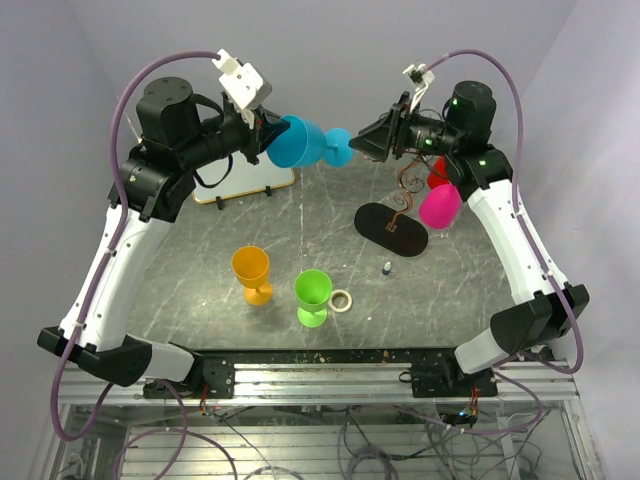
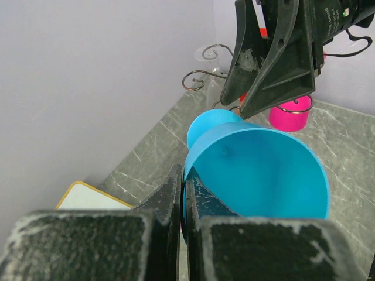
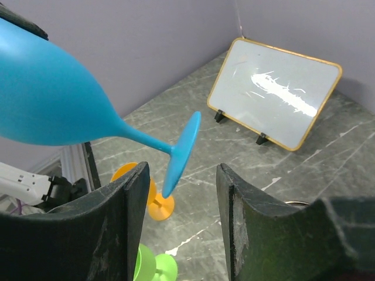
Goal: Place the wine glass upside down on the wine glass rack
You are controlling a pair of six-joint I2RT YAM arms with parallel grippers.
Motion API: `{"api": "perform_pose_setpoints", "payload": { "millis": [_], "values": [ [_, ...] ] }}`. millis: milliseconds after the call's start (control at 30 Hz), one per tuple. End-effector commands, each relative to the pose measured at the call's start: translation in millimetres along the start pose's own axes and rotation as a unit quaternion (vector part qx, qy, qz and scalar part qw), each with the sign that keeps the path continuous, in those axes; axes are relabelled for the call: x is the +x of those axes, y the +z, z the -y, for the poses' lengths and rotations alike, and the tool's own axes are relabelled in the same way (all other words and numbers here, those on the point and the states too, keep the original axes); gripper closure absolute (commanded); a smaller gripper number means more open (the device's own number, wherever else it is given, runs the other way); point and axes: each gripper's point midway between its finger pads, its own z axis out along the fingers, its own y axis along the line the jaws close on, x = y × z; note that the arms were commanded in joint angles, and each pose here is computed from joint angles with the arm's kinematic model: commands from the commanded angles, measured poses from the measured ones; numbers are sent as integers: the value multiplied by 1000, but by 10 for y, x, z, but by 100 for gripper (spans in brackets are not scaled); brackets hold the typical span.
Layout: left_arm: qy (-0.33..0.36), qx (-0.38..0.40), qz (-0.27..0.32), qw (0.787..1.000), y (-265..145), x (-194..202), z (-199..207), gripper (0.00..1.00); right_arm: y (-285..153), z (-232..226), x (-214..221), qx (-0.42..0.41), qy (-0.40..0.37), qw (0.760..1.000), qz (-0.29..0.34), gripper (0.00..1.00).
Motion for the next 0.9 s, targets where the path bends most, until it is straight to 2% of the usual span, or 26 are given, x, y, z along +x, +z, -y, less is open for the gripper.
{"api": "perform_pose_setpoints", "payload": {
  "millis": [0, 633, 767, 867],
  "values": [
    [30, 5, 27, 999, -15, -183, -23, 93, 116, -27, 62, -14, 11, 1000, -1, 52],
    [66, 18, 20, 997, -24, -115, 8, 93, 303, -125, 257, -72, 94, 993, -5, 71],
    [59, 21, 19, 998, -15, -87, 25, 90, 316, -82, 241, -58, 93, 994, -4, 81],
    [55, 26, 18, 998, -14, -62, 48, 85, 298, -37, 197, -40, 81, 996, 0, 96]
  ]
}}
